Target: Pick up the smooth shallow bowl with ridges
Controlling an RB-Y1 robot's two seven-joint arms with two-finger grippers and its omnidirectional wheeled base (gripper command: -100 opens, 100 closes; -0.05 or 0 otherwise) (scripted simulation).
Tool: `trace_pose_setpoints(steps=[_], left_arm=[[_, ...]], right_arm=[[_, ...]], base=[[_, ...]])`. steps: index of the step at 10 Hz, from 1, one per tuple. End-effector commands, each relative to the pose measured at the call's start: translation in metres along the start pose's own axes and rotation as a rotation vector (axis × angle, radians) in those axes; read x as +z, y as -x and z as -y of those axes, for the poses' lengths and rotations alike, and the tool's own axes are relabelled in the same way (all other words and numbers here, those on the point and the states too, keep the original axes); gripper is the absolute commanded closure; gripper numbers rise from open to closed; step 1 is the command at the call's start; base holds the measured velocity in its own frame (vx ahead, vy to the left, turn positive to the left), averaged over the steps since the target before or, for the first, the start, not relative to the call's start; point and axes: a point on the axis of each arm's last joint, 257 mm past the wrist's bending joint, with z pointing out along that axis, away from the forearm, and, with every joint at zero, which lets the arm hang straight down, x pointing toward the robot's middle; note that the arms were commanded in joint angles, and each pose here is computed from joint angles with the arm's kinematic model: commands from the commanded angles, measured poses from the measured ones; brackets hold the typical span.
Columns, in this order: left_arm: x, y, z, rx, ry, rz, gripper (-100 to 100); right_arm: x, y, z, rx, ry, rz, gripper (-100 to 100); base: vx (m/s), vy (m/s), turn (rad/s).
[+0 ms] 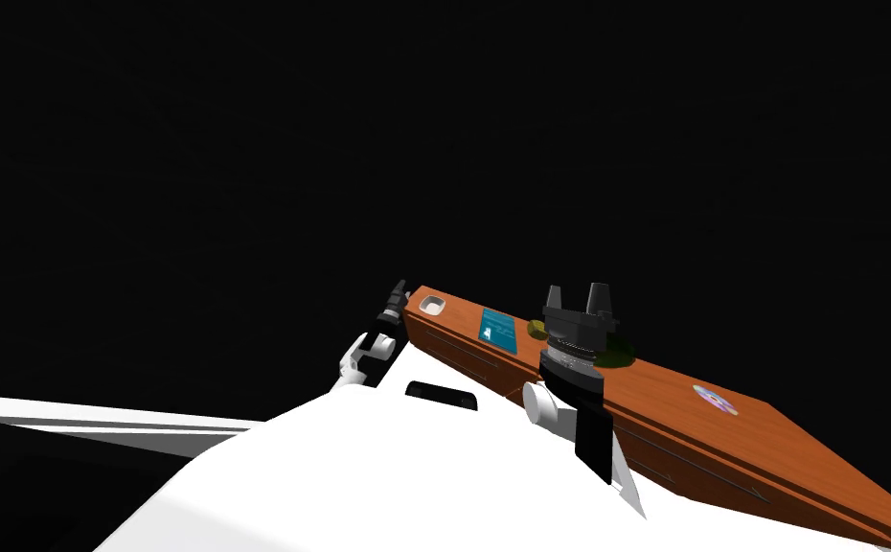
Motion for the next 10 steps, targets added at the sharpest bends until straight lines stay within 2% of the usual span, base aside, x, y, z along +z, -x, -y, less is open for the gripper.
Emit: trace_pose_setpoints(steps=[1,2,3,5,6,7,10], left_arm=[[0.005,0.001,-0.023,0.002,0.059,0.0,-100],[0.004,0.001,-0.025,0.002,0.063,0.001,-100],[0.01,0.0,-0.035,0.005,0.094,-0.001,-100],[0.011,0.002,-0.06,0.01,0.153,0.002,-100],[0.009,0.003,-0.064,0.01,0.162,0.004,-100],[0.011,0.003,-0.081,0.015,0.206,0.005,-100],[0.009,0.006,-0.105,0.021,0.266,0.01,-100]], right_arm=[[0.0,0.0,0.0,0.0,0.0,0.0,0],[0.0,0.0,0.0,0.0,0.0,0.0,0],[0.0,0.0,0.0,0.0,0.0,0.0,0],[0.0,0.0,0.0,0.0,0.0,0.0,0],[0.0,0.0,0.0,0.0,0.0,0.0,0],[0.0,0.0,0.0,0.0,0.0,0.0,0],[0.0,0.0,0.0,0.0,0.0,0.0,0]], base=[[0.005,0.003,-0.036],[0.006,0.003,-0.03],[0.01,0.003,-0.049],[0.014,0.004,-0.056],[0.017,0.005,-0.024],[0.023,0.005,-0.051],[0.025,0.008,-0.047]])
